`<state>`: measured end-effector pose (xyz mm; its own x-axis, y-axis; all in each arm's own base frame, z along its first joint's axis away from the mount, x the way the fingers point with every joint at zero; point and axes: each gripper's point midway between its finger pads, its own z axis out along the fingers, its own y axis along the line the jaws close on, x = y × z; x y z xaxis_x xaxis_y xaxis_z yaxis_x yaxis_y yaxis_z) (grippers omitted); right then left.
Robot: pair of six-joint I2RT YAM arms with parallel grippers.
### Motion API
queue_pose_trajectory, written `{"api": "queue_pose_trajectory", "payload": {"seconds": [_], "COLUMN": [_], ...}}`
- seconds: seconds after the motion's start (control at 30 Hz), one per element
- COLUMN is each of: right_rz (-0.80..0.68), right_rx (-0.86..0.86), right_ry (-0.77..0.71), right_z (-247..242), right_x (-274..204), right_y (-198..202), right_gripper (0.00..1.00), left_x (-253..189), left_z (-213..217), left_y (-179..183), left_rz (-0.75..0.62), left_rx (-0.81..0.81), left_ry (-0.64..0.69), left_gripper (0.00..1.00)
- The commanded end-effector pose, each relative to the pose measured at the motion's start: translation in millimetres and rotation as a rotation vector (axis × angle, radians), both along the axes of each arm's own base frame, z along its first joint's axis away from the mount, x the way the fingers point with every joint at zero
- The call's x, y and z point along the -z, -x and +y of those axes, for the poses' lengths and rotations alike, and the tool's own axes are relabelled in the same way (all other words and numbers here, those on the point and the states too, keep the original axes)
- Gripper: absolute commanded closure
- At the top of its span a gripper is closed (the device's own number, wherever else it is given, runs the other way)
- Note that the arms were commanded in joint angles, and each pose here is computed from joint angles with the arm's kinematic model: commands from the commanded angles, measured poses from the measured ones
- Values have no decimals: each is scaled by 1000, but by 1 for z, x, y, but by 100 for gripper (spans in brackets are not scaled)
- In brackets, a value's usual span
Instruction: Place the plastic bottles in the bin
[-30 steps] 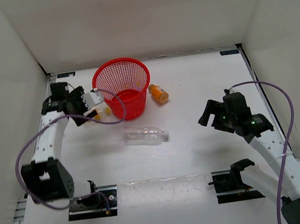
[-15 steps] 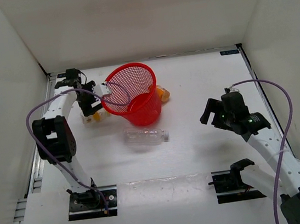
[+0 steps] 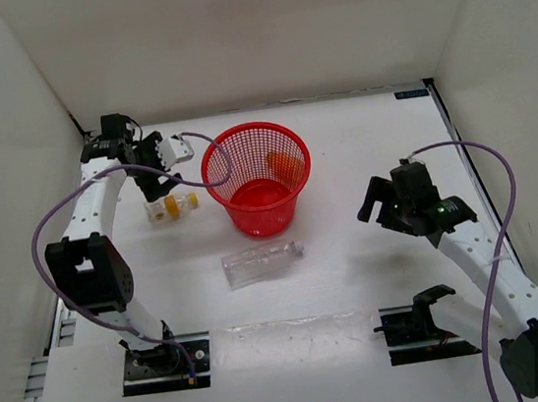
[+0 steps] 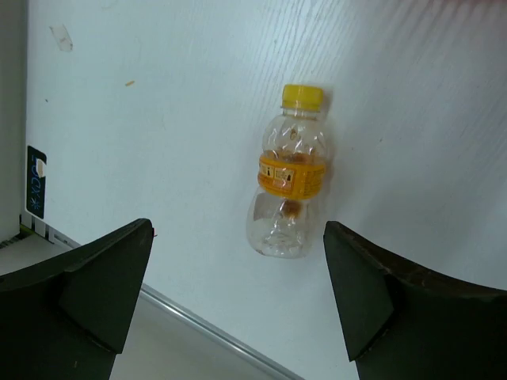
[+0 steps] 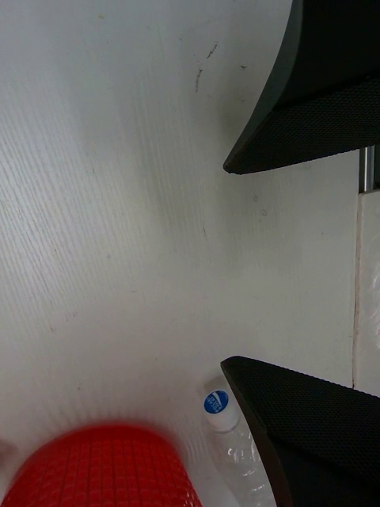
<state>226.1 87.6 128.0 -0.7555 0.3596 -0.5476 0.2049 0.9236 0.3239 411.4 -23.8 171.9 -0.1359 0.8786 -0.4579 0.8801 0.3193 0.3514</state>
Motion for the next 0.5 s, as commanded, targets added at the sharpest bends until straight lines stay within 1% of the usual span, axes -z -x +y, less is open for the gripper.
{"api": "queue_pose_trajectory", "payload": {"seconds": [0.0,0.03,0.1,0.13,0.17,0.2,0.23,0.33,0.37,0.4,0.47], "right_rz": [-65,-65,-75,-75,-85,-85,-77,-73,-63,-73,-73], "right_rx": [6,6,6,6,6,6,6,7,7,7,21], "right_ry": [-21,-21,-25,-25,-28,-28,-25,-38,-34,-38,-36], "right_z": [4,4,4,3,3,3,2,4,3,3,1], "right_x": [-18,-18,-20,-19,-21,-21,-18,-18,-17,-19,-17], "right_y": [-14,-14,-13,-11,-11,-11,-10,-7,-5,-5,-3], "right_gripper": [1,1,1,1,1,1,1,1,1,1,1], "left_x": [-16,-15,-6,3,13,24,36,44,45,48,63], "left_z": [-8,-4,4,10,12,20,19,9,6,4,0], "left_y": [-2,-4,0,-2,4,5,1,-2,-11,-12,-11], "left_rz": [-27,-17,15,24,64,93,123,180,197,217,281], "left_rx": [-20,-29,2,63,89,88,93,109,103,107,99], "left_ry": [70,70,33,-24,-67,-137,-155,-122,-103,-92,-84], "left_gripper": [1,1,1,1,1,1,1,1,1,1,1]}}
